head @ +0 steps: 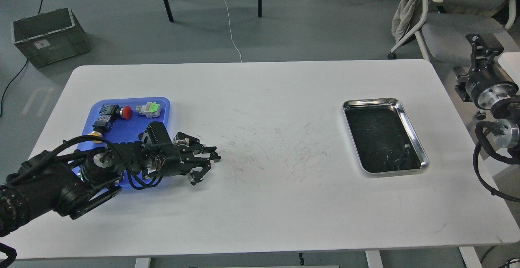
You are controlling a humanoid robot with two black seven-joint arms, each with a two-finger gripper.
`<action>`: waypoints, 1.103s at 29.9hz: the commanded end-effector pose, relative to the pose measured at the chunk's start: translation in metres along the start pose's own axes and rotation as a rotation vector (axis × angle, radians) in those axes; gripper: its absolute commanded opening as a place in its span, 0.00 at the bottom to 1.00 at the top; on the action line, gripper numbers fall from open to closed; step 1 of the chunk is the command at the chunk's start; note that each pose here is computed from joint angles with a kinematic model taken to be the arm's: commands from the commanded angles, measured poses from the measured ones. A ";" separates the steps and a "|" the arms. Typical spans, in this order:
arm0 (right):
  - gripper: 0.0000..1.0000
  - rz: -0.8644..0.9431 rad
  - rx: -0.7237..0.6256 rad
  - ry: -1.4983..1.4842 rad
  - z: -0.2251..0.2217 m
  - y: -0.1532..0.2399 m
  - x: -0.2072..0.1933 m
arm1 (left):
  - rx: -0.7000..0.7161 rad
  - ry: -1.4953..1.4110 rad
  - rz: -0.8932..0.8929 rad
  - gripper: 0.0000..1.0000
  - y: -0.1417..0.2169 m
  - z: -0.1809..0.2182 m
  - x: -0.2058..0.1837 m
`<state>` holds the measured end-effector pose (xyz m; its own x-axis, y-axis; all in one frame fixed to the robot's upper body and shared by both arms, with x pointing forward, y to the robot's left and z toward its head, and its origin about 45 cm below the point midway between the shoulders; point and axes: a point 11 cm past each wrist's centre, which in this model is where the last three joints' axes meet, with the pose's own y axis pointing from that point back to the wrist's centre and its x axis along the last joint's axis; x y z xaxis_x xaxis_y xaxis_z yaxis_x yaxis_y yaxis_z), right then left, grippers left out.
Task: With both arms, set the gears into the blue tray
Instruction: 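Carry the black gear into the blue tray and release it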
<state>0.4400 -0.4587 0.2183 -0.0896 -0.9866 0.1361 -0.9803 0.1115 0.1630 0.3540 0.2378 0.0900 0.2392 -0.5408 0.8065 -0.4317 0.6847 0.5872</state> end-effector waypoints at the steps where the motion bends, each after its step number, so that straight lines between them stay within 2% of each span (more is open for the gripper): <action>1: 0.94 0.000 0.003 0.000 -0.001 0.000 0.000 | 0.001 -0.007 0.008 0.15 0.000 -0.001 0.002; 3: 0.94 -0.001 0.002 0.001 -0.001 0.000 0.000 | 0.003 -0.010 0.015 0.10 0.001 -0.002 0.002; 10: 0.94 0.000 0.000 0.000 0.001 0.000 0.000 | 0.045 -0.032 0.006 0.09 0.027 -0.022 0.003; 17: 0.94 0.000 0.003 0.000 0.002 0.001 0.000 | 0.154 -0.090 -0.018 0.10 0.087 -0.067 0.013; 21: 0.94 -0.002 0.004 -0.001 0.002 0.001 -0.001 | 0.212 -0.082 -0.064 0.10 0.118 -0.082 -0.003; 27: 0.94 -0.007 0.006 -0.002 0.001 0.000 -0.003 | 0.242 -0.046 -0.083 0.10 0.130 -0.077 -0.038; 33: 0.94 -0.006 0.006 -0.001 0.001 0.000 -0.002 | 0.304 -0.007 -0.097 0.11 0.141 -0.087 -0.054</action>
<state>0.4402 -0.4559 0.2173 -0.0834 -0.9876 0.1332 -0.9820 0.1042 0.1575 0.3550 0.3893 0.1380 0.2587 -0.6032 0.7545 -0.6202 0.4951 0.6085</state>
